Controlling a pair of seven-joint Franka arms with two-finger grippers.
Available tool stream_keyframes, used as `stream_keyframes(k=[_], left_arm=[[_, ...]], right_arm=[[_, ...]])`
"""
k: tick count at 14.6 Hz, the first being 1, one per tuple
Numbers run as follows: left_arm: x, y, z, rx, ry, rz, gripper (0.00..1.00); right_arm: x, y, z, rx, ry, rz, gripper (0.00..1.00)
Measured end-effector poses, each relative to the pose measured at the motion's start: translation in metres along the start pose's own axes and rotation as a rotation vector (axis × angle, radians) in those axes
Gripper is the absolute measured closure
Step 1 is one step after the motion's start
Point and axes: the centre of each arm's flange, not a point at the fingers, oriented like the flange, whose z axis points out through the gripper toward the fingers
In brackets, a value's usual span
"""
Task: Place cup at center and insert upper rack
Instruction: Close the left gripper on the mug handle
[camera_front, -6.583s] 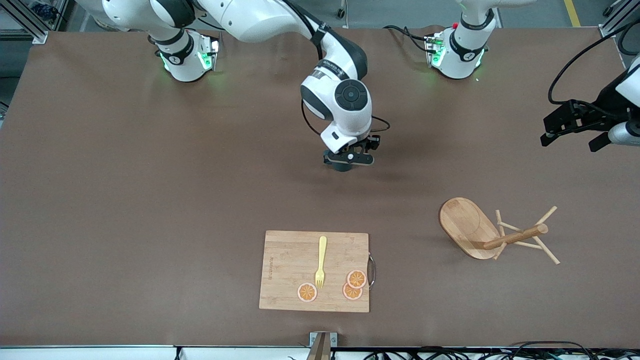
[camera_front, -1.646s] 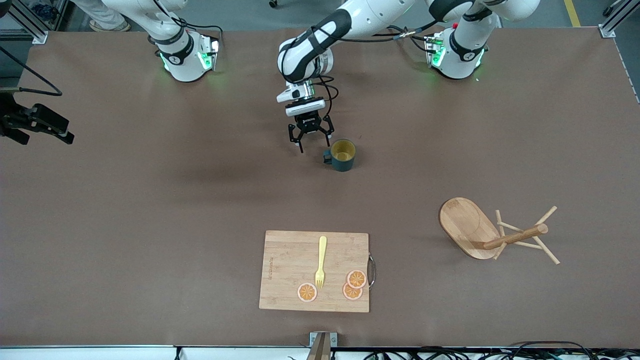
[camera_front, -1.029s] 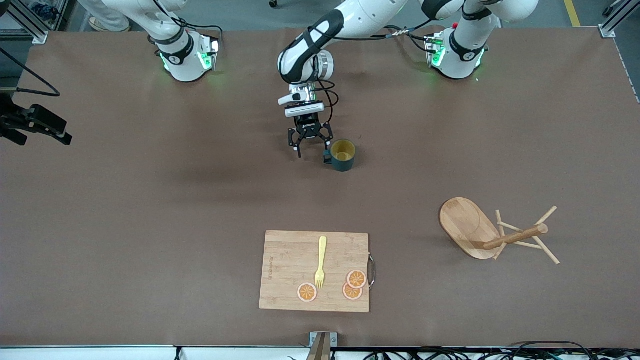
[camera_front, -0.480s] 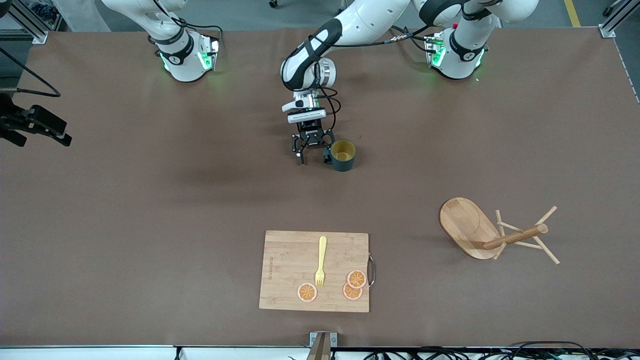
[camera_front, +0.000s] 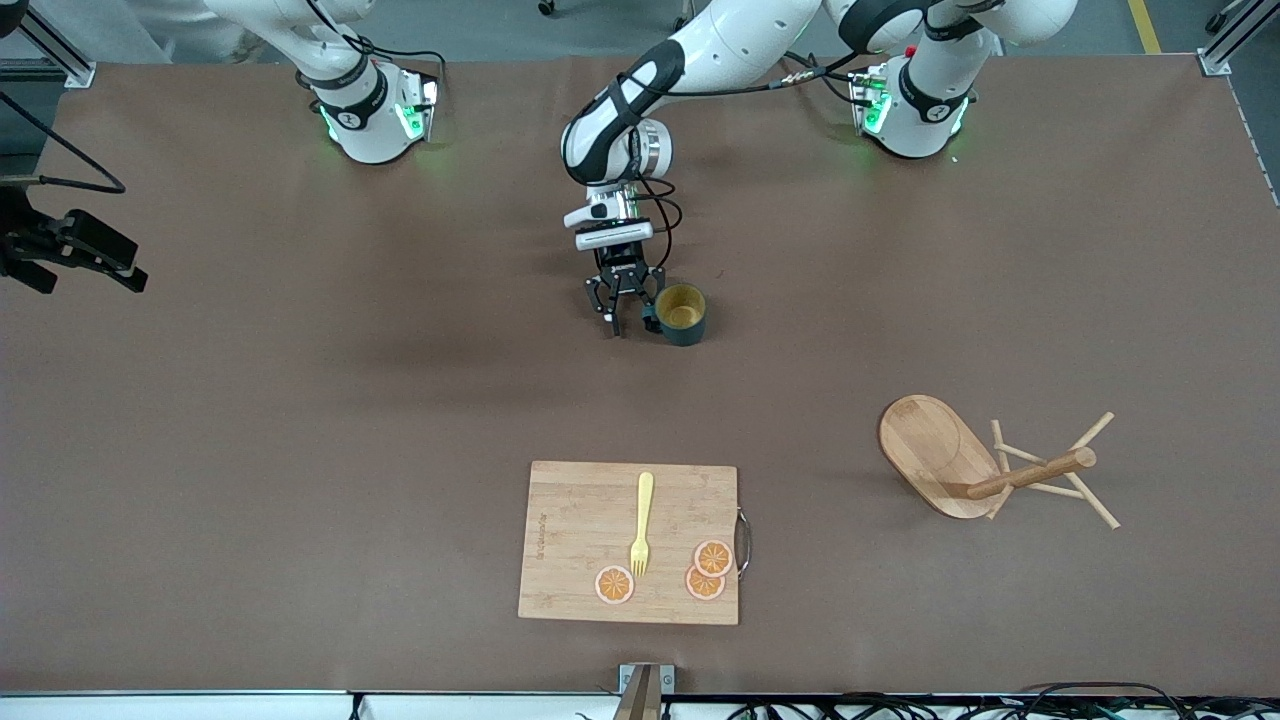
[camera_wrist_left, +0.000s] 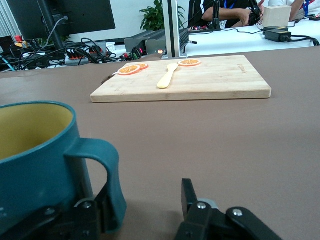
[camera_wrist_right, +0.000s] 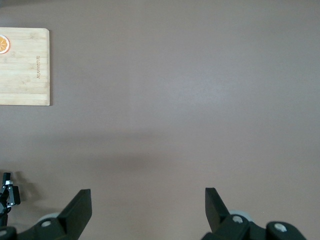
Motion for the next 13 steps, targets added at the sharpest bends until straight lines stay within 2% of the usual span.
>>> stream_keyframes(k=[2, 4, 5, 7, 8, 9, 10, 12, 13], left_arm=[[0.0, 0.0, 0.001, 0.001, 0.001, 0.0, 0.54], [0.0, 0.0, 0.001, 0.001, 0.001, -0.001, 0.6], [0.0, 0.0, 0.001, 0.001, 0.001, -0.003, 0.6], [0.002, 0.001, 0.001, 0.001, 0.001, -0.014, 0.72], [0.003, 0.001, 0.002, -0.001, -0.002, -0.02, 0.73], [0.004, 0.002, 0.003, -0.006, -0.011, -0.024, 0.78], [0.005, 0.004, 0.004, -0.011, -0.021, -0.031, 0.78], [0.01, 0.006, 0.008, -0.011, -0.037, -0.048, 0.89], [0.014, 0.007, 0.009, -0.009, -0.054, -0.063, 0.9]], right_arm=[[0.0, -0.001, 0.0, 0.0, -0.001, -0.001, 0.0], [0.0, -0.001, 0.001, 0.0, -0.002, -0.002, 0.0], [0.0, -0.001, 0.001, 0.0, -0.003, -0.002, 0.0], [0.0, -0.001, 0.001, 0.0, -0.003, -0.002, 0.0], [0.0, -0.001, 0.001, 0.0, -0.003, -0.002, 0.0], [0.0, -0.001, 0.001, 0.0, -0.003, -0.002, 0.0], [0.0, -0.001, 0.001, 0.0, -0.003, -0.002, 0.0], [0.0, -0.001, 0.001, 0.0, -0.004, -0.002, 0.0], [0.0, -0.001, 0.001, 0.0, -0.004, -0.002, 0.0]])
